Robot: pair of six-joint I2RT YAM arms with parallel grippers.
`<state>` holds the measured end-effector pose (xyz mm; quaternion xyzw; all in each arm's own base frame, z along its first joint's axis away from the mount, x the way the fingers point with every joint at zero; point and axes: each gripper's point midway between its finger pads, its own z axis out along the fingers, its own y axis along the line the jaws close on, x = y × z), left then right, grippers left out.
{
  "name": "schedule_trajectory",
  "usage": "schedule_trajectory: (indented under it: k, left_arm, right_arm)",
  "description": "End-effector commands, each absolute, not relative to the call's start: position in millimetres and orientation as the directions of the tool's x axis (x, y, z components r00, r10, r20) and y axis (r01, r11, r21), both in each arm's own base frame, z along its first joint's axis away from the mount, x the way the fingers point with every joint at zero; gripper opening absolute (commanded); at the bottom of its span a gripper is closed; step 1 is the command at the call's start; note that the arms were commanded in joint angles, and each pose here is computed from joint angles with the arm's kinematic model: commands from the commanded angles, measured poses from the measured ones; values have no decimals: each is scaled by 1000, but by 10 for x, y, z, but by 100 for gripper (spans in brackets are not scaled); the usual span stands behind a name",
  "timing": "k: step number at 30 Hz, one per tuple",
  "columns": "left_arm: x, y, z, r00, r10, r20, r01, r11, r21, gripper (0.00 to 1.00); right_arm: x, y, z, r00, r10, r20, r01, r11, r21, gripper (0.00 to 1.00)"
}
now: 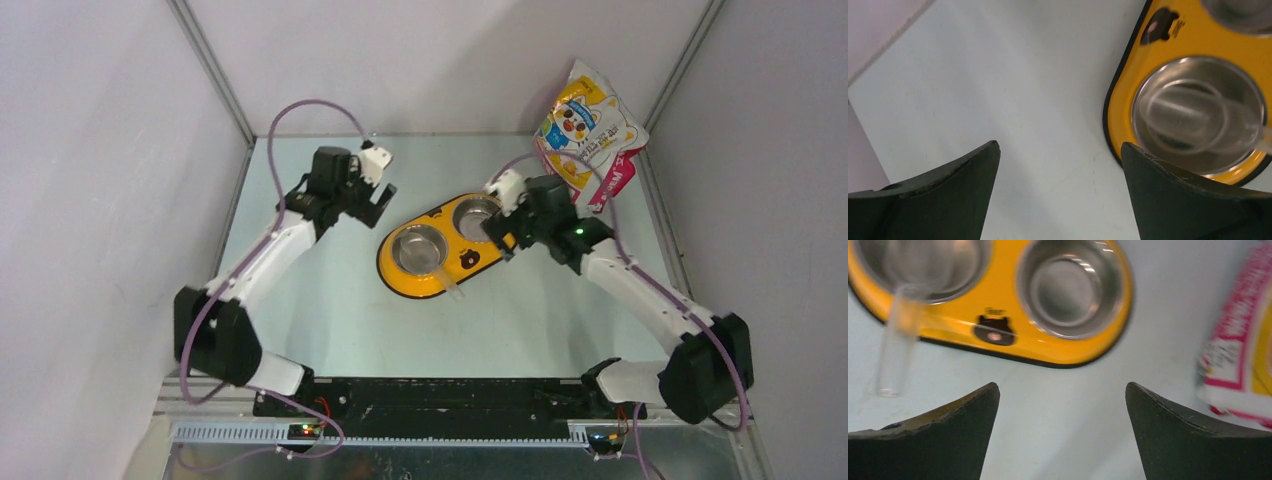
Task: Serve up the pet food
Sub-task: Move the pet food bowl to the center of the board.
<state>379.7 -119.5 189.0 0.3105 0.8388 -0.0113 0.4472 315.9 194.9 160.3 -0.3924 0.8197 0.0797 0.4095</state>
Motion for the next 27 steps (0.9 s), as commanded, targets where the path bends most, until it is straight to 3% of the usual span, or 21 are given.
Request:
schedule_trajectory:
  k: [1, 4, 10, 27]
  left_arm:
    - [4050, -1606, 1903, -382, 572, -726, 616, 743, 262, 98]
    - [4150, -1767, 1551, -448, 610, -653, 664, 716, 214, 100]
    - [4073, -1935, 1148, -519, 639, -567, 720, 685, 112, 92]
    - [4334, -1656, 713, -591, 665, -456, 579, 744, 334, 87]
  right_arm:
    - [3296, 1536, 2173, -296, -472, -831, -609, 763, -217, 100]
    - [3332, 1257, 2290, -289, -420, -860, -550, 808, -210, 100]
    - [3289, 1030, 2435, -262, -359, -896, -508, 841, -188, 100]
    - [3245, 1023, 2450, -249, -349, -903, -517, 837, -181, 100]
